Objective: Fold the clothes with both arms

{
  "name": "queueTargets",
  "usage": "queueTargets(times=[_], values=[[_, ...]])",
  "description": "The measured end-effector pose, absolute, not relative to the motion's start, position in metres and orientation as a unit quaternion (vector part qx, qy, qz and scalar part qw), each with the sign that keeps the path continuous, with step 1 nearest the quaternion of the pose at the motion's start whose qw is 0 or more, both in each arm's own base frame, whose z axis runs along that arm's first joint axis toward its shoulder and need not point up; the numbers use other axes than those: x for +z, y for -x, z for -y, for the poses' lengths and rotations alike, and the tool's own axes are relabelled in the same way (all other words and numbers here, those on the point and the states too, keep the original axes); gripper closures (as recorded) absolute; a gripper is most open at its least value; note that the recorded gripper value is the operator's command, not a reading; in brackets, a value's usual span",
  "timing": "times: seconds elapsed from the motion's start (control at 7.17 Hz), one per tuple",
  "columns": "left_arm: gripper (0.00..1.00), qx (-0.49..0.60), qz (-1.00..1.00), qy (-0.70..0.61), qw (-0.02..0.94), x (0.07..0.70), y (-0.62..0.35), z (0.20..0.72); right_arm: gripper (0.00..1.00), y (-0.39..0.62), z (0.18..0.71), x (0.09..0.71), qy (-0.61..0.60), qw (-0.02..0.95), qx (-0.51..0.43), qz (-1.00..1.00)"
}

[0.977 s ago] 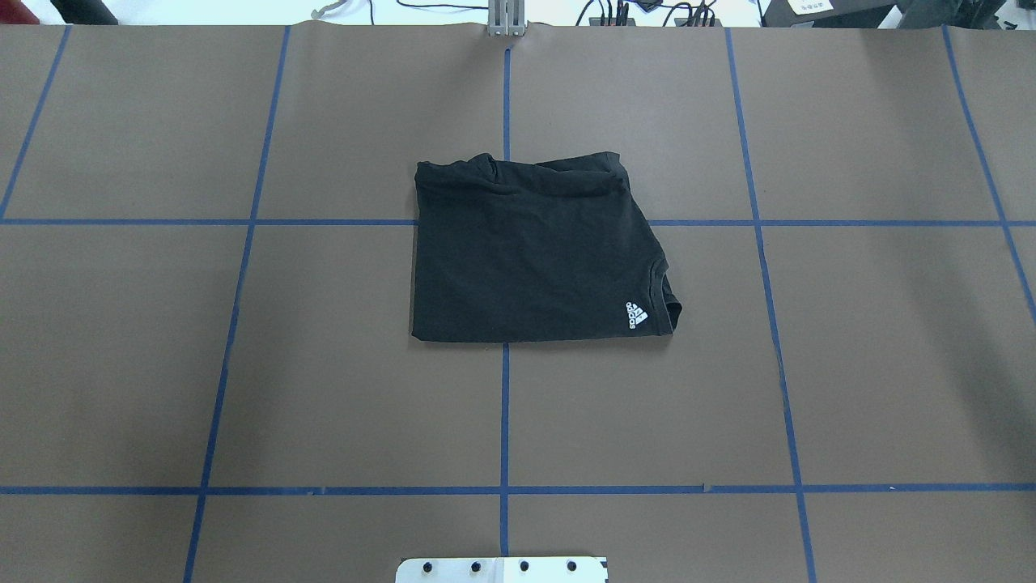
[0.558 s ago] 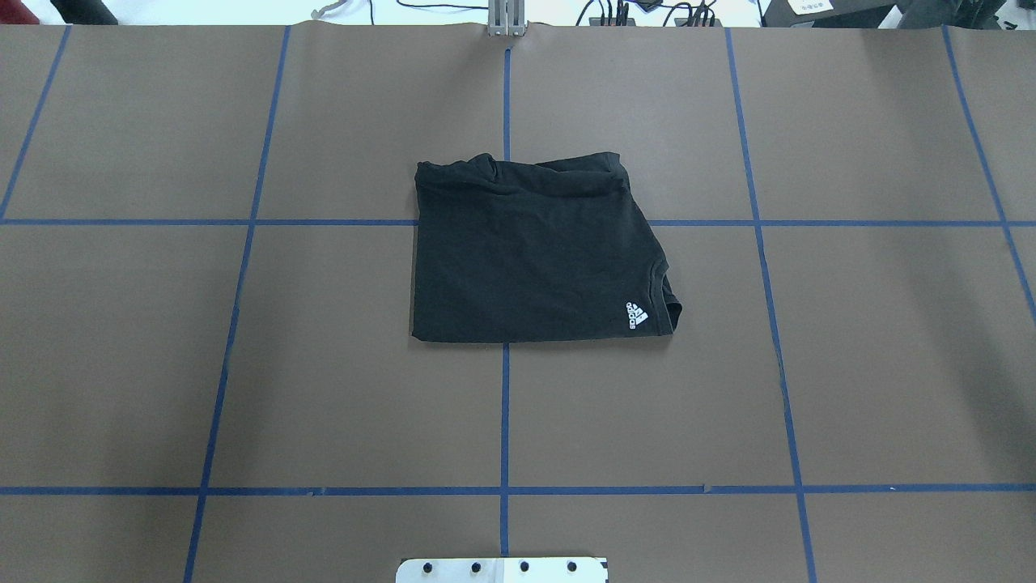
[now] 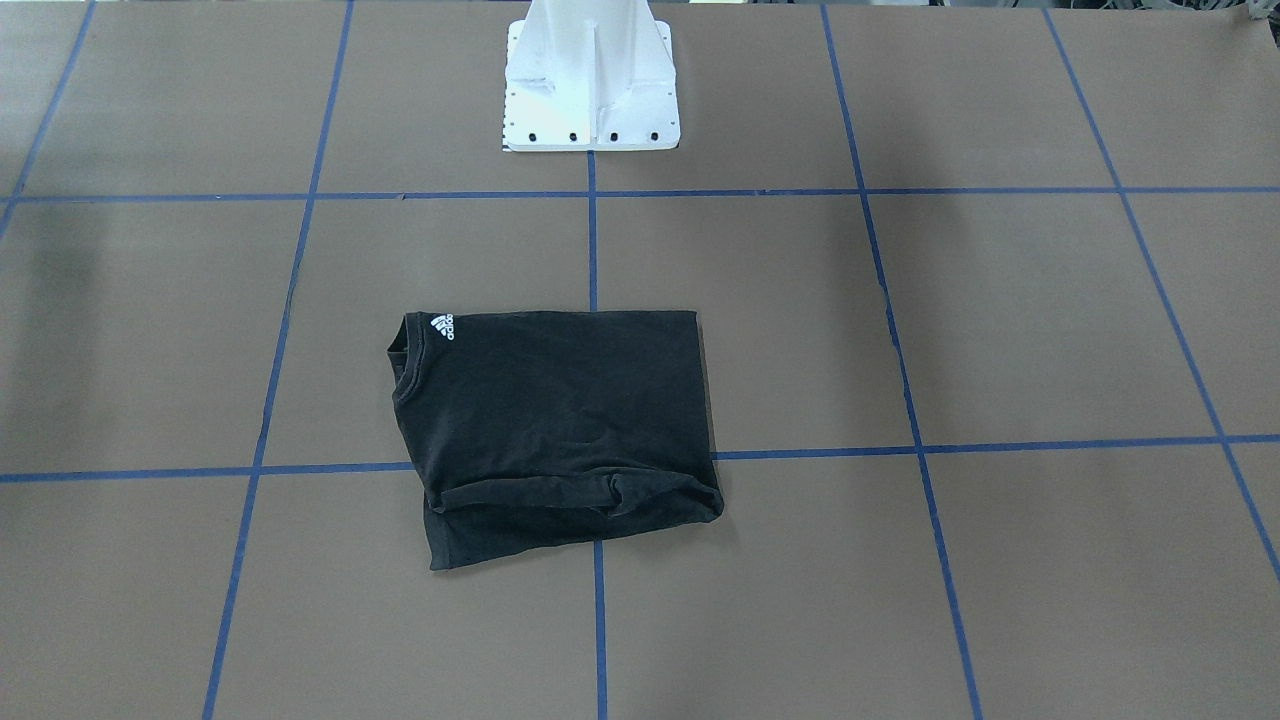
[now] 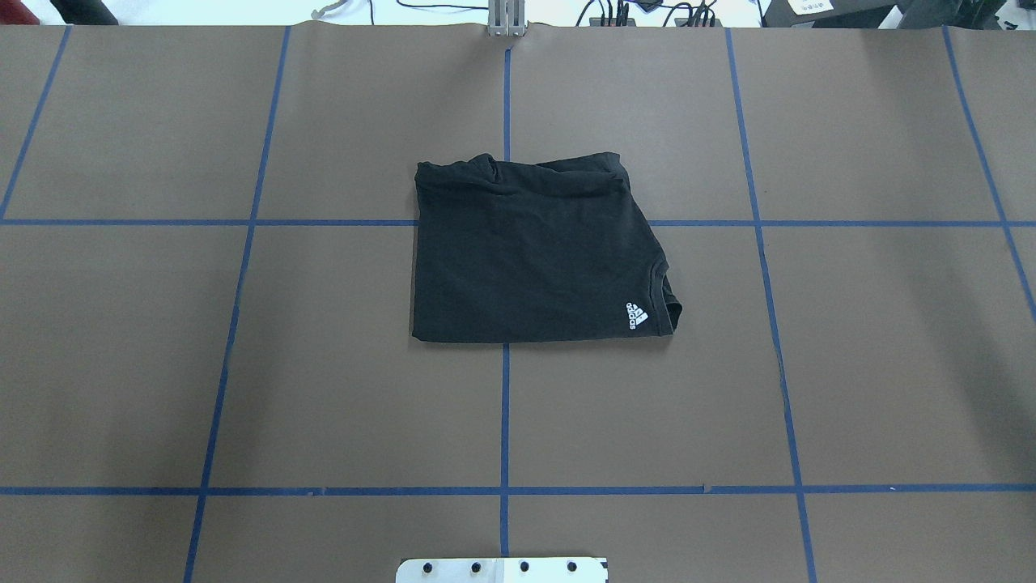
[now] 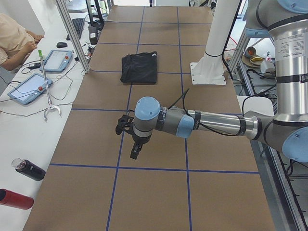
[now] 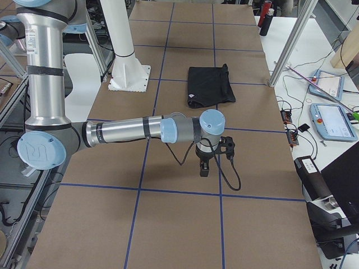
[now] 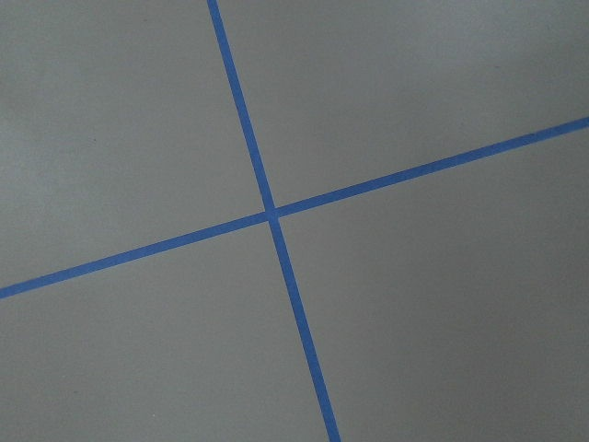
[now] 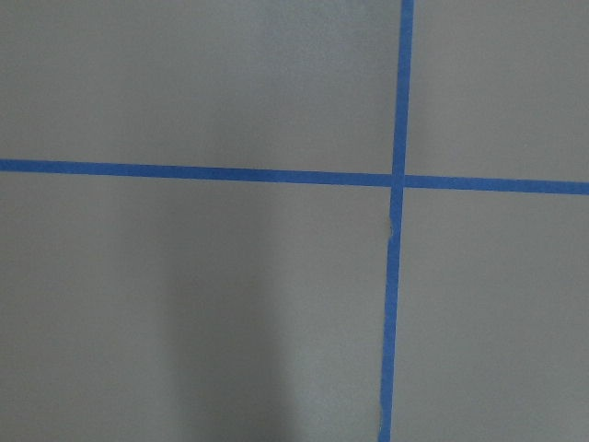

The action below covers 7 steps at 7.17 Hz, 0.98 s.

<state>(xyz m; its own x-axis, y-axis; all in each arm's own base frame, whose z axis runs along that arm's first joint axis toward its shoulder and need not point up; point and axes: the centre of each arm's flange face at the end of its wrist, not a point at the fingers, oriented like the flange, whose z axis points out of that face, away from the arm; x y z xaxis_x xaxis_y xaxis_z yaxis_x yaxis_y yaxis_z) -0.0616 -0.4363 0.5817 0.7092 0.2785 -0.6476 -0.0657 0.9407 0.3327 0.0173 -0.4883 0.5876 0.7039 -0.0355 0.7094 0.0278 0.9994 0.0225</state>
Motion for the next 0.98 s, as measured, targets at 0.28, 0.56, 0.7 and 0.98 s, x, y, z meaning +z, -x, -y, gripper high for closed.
queueTargets(times=[0.28, 0.56, 0.7, 0.98], values=[[0.0, 0.095, -0.371, -0.145, 0.912, 0.581, 0.061, 0.435, 0.0, -0.017, 0.489, 0.587, -0.006, 0.923, -0.018, 0.384], [0.0, 0.098, -0.372, -0.149, 0.911, 0.578, 0.061, 0.434, 0.0, -0.016, 0.49, 0.587, -0.006, 0.921, -0.018, 0.388], [0.0, 0.099, -0.372, -0.152, 0.91, 0.574, 0.061, 0.434, 0.0, -0.016, 0.491, 0.587, -0.007, 0.921, -0.018, 0.39], [0.0, 0.103, -0.37, -0.163, 0.909, 0.561, 0.061, 0.435, 0.0, -0.015, 0.495, 0.583, -0.01, 0.919, -0.02, 0.393]])
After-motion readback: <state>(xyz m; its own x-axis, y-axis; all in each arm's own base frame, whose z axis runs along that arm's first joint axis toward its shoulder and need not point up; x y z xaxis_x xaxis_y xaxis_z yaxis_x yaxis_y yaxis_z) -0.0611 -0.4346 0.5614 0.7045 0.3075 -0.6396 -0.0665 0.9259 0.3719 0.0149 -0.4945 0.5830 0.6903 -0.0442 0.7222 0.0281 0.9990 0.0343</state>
